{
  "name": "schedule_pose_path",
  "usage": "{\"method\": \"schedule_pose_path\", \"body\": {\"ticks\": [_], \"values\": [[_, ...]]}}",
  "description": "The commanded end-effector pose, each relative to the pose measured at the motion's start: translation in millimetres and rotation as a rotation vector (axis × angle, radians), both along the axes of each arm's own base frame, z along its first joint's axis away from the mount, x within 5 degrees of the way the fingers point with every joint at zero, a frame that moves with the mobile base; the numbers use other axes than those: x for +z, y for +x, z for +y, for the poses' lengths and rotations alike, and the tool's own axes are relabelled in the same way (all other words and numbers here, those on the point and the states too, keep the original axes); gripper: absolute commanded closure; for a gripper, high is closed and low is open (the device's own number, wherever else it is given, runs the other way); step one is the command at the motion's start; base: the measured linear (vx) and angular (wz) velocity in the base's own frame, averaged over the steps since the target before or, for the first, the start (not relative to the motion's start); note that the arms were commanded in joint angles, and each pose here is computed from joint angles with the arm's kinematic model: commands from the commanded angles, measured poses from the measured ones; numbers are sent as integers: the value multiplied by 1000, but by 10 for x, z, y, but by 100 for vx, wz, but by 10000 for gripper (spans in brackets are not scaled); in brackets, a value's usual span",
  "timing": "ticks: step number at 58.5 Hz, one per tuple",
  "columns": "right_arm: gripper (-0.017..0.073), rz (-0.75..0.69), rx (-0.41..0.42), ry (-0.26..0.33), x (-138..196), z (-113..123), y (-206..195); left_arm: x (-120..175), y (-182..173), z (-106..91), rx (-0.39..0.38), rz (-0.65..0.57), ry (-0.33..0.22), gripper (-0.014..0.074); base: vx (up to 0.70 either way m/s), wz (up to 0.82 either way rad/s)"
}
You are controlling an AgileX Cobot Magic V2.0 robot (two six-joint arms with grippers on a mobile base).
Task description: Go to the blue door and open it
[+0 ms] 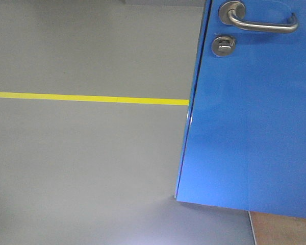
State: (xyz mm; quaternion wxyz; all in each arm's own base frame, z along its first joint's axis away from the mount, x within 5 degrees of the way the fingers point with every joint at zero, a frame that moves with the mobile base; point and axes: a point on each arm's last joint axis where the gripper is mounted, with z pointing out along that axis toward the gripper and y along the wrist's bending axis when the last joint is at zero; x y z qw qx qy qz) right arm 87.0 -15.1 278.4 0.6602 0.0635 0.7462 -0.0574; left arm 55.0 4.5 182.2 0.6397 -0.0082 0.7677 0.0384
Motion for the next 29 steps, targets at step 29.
{"method": "schedule_pose_path", "body": {"ticks": [29], "values": [[548, -235, 32, 8, -719, 75, -316, 167, -9, -7, -8, -117, -3, 521, 0, 0]]}}
